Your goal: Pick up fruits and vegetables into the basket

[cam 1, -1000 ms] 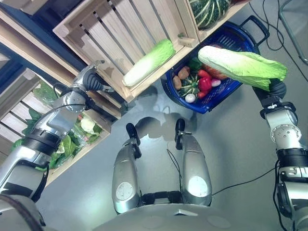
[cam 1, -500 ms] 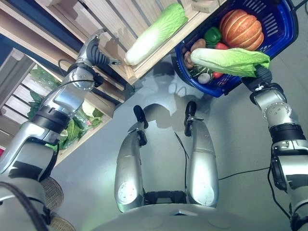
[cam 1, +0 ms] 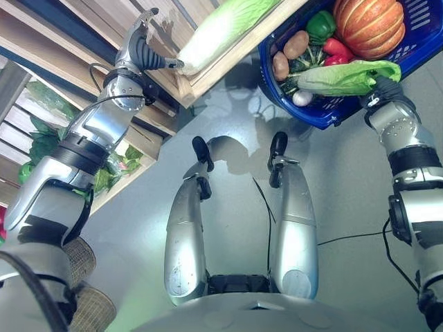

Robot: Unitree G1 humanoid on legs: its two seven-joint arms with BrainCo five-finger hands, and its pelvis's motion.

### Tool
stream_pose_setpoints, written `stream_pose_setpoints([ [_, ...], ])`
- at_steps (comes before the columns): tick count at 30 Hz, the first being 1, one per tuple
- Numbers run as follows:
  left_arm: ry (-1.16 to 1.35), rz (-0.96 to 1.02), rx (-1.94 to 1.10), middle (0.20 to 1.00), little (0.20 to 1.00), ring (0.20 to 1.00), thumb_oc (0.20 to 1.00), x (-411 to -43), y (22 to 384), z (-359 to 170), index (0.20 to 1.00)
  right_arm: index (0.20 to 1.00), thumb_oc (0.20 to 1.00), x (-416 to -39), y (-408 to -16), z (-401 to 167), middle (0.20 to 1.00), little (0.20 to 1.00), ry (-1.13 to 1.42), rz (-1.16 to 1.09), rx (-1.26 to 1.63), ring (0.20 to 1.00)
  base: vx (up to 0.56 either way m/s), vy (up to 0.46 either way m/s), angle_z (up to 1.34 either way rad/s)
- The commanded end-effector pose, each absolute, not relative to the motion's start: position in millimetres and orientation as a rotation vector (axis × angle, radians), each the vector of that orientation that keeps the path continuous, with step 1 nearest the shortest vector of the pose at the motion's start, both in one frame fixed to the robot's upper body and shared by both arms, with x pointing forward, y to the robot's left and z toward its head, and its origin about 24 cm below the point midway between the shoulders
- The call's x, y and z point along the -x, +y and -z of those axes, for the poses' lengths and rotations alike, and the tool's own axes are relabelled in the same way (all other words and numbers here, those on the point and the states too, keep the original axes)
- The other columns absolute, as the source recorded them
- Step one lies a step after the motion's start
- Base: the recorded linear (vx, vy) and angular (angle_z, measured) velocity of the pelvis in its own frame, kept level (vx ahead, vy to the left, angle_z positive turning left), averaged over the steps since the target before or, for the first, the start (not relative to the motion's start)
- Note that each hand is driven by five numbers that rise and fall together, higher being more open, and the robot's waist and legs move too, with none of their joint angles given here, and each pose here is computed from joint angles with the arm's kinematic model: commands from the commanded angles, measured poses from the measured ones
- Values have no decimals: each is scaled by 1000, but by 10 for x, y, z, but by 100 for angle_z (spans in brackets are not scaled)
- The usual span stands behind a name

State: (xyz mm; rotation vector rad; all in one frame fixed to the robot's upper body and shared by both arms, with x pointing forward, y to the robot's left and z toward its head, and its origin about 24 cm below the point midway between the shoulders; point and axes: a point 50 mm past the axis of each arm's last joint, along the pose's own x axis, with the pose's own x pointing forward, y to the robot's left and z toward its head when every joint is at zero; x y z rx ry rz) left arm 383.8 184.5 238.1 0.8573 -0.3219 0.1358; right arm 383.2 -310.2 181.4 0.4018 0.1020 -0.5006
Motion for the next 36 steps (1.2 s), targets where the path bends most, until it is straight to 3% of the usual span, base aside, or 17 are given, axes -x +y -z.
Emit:
stream_pose_setpoints([
  [1,-402,-151,-788,1000,1000,1000,1000,-3856,1728,-2547,1000,1000,1000,-3729,-3390,-1949,1000,1000,139,612,-152,1000,-5,-48,-1],
  [6,-387,-161,-828,1000,1000,1000,1000,-3907,1711,-2579,1000,1000,1000,-3672,-3542,-2073,1000,1000,165,760,177,1000,-13,-67,1],
  [13,-311,-240,-876,1000,1000,1000,1000,-3943,1810,-2451,1000,1000,1000,-3465,-3634,-2697,1000,1000,59,1100,1131,1000,-13,-4,-4],
  [20,-238,-371,-800,1000,1000,1000,1000,-3873,2053,-2174,1000,1000,1000,-3075,-3597,-2752,1000,1000,-250,1262,1286,1000,16,96,-10],
  [26,-138,-520,-736,1000,1000,1000,1000,-3785,2370,-1907,1000,1000,1000,-2703,-3204,-2495,1000,1000,-573,1017,1361,1000,48,183,-18],
  [36,-51,-723,-616,1000,1000,1000,1000,-3787,2793,-1807,1000,1000,1000,-2581,-2801,-2296,1000,1000,-777,626,1297,1000,44,135,-23],
])
